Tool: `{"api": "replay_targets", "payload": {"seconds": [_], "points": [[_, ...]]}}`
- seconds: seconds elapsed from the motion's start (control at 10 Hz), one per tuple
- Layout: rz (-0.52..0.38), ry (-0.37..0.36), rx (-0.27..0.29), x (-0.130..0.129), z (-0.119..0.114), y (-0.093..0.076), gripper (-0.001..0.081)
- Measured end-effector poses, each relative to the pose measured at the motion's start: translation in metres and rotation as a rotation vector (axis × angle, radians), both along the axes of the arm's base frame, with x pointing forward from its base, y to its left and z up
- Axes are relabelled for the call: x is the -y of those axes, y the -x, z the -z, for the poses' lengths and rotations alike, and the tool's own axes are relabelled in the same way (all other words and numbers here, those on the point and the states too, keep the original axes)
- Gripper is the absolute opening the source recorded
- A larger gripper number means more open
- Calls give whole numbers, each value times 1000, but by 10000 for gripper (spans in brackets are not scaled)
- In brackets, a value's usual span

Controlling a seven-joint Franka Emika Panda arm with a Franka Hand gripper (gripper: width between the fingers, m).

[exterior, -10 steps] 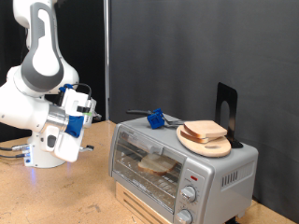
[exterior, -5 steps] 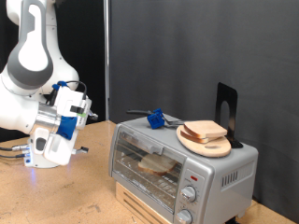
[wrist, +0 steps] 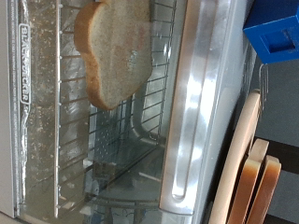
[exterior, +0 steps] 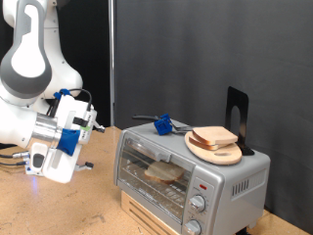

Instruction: Make a piece of toast with the oven

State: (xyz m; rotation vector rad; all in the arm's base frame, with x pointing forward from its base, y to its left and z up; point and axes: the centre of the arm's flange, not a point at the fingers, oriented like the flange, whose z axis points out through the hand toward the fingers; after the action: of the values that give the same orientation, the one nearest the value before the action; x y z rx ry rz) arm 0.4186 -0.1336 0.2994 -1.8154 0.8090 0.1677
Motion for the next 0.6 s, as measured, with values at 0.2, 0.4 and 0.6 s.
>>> {"api": "replay_targets", "payload": {"seconds": [0.2, 0.4, 0.6], "points": [[70, 19, 4, 3, -2, -23, 806], [163, 7, 27, 8, 0, -51, 806], [195, -23, -2, 14, 1, -77, 806]]}}
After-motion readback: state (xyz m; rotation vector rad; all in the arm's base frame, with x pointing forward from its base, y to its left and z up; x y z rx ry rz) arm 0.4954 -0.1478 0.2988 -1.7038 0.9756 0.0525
